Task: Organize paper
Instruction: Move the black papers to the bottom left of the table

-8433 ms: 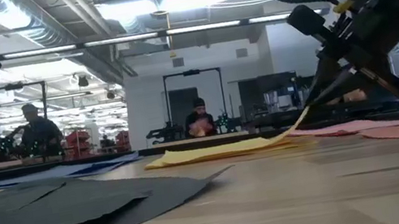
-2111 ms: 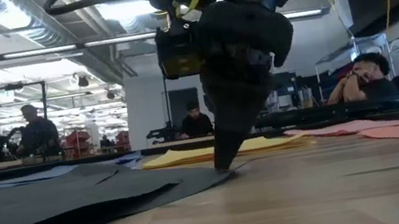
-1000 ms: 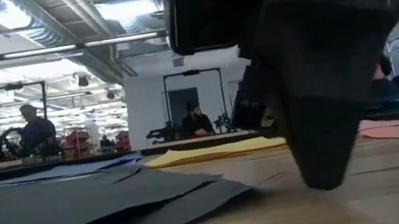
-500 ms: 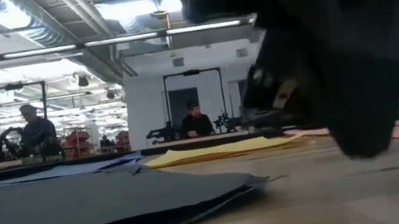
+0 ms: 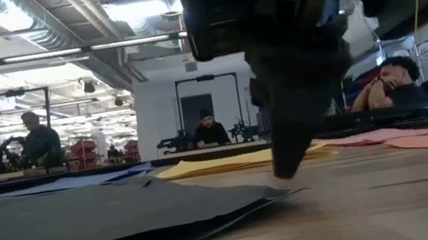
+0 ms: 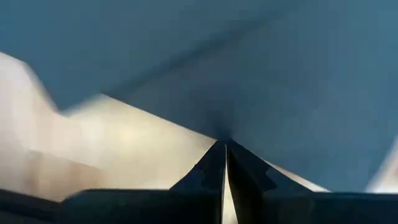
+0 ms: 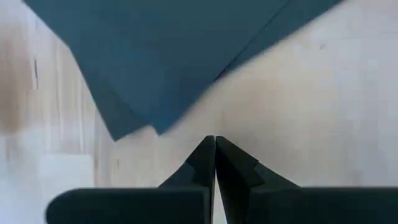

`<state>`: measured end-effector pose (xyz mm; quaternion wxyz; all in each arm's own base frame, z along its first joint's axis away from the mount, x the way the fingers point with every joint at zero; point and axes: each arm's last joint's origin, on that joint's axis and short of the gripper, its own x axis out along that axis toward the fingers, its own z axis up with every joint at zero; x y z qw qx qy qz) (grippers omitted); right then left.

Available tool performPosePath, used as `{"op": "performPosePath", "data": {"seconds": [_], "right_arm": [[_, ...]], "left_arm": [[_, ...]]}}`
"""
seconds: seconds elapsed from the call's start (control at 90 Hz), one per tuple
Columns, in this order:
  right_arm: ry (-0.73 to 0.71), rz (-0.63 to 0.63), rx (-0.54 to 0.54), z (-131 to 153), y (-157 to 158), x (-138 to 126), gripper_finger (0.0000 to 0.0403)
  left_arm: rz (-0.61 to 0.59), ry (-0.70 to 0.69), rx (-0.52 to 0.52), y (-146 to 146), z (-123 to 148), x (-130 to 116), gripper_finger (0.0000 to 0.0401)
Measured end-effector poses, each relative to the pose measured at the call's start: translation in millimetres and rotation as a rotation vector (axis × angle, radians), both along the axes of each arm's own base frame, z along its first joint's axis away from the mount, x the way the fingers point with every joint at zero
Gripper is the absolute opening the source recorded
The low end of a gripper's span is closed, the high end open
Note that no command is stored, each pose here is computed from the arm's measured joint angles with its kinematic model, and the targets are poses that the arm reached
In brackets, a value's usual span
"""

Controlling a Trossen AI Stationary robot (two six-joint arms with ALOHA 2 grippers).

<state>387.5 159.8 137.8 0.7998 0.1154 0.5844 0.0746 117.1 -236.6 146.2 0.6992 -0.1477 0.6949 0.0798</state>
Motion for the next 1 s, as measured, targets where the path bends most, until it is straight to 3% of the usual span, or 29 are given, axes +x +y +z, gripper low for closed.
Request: {"op": "performPosePath", "data": {"seconds": [0.167,0.544,1.0], "right_arm": [[0.011,0.016,0.024,-4.9,2.5,0.4,0.0],[0.002,0.03,0.07,-8.7,4.8,3.9,0.0],[-0.059,0.069,0.17,-6.6,10.6,10.4,0.0]], "left_arm": [[0.022,-0.023,-0.09,-13.6,-1.9,-3.6,0.0],[0.037,-0.02,-0.178,-27.0,-5.2,-6.7,0.0],[0.016,-0.15,-0.177,-19.3,-5.1,21.9,0.0]]}}
